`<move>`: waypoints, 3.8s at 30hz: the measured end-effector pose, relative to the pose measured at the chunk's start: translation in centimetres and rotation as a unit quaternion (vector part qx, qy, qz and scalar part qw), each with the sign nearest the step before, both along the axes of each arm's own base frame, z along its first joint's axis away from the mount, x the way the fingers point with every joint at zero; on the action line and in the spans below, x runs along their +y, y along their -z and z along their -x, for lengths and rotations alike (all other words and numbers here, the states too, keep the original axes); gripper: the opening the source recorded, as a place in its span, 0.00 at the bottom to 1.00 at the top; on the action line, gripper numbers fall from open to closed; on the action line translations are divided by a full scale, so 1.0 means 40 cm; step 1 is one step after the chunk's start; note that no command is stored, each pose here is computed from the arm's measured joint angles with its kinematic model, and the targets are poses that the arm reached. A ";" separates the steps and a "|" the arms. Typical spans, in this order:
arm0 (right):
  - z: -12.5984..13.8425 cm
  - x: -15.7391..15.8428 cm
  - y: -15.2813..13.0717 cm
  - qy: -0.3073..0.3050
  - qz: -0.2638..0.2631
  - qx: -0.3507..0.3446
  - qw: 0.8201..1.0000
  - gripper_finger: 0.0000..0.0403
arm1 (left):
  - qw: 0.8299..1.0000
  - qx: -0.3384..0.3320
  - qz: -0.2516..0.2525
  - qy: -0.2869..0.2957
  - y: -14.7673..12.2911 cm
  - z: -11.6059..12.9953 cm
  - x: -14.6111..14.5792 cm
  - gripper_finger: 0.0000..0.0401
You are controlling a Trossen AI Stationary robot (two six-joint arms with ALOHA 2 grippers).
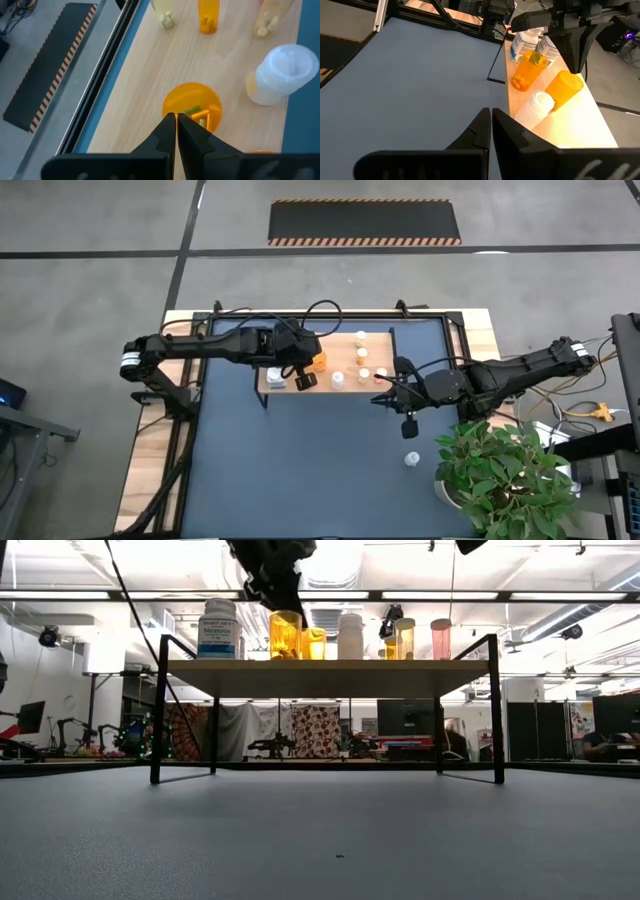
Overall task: Pick and place medicine bottles onto shelf by color
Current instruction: Put the large orange bottle on the shelf
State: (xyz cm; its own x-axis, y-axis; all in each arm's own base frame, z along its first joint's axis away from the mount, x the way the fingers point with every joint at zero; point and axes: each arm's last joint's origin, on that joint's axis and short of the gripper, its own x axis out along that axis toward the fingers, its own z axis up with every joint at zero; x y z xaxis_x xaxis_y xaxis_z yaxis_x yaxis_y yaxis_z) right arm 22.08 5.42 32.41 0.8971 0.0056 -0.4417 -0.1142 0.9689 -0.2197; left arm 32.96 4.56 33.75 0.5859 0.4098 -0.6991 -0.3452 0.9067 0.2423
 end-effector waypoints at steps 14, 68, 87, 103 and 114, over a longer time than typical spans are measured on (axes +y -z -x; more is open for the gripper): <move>0.001 0.000 0.002 0.001 -0.001 0.003 1.000 0.02 | 1.000 0.010 -0.009 -0.012 0.015 -0.001 0.004 0.00; 0.005 -0.001 0.011 0.013 -0.019 0.024 0.999 0.02 | 0.998 -0.056 -0.024 -0.001 0.023 -0.054 0.011 0.00; 0.005 -0.001 0.012 0.016 -0.024 0.025 0.999 0.02 | 1.000 -0.015 -0.005 -0.022 0.029 -0.028 0.008 0.00; -0.033 0.009 0.016 0.018 -0.038 -0.002 0.999 0.02 | 0.994 -0.098 -0.014 0.034 -0.053 0.025 -0.091 0.00; -0.191 0.011 -0.052 0.087 -0.028 0.013 0.996 0.02 | 0.969 -0.179 -0.087 0.148 -0.039 0.110 -0.273 0.00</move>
State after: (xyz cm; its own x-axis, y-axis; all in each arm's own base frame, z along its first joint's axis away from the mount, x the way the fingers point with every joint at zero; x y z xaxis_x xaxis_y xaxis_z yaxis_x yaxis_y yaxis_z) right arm 29.71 5.86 34.47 0.8747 -0.1249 -0.4684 0.0524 0.9849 -0.1648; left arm 28.58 -6.36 35.31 0.8877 0.2807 -0.3650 -0.1668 0.9349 0.3132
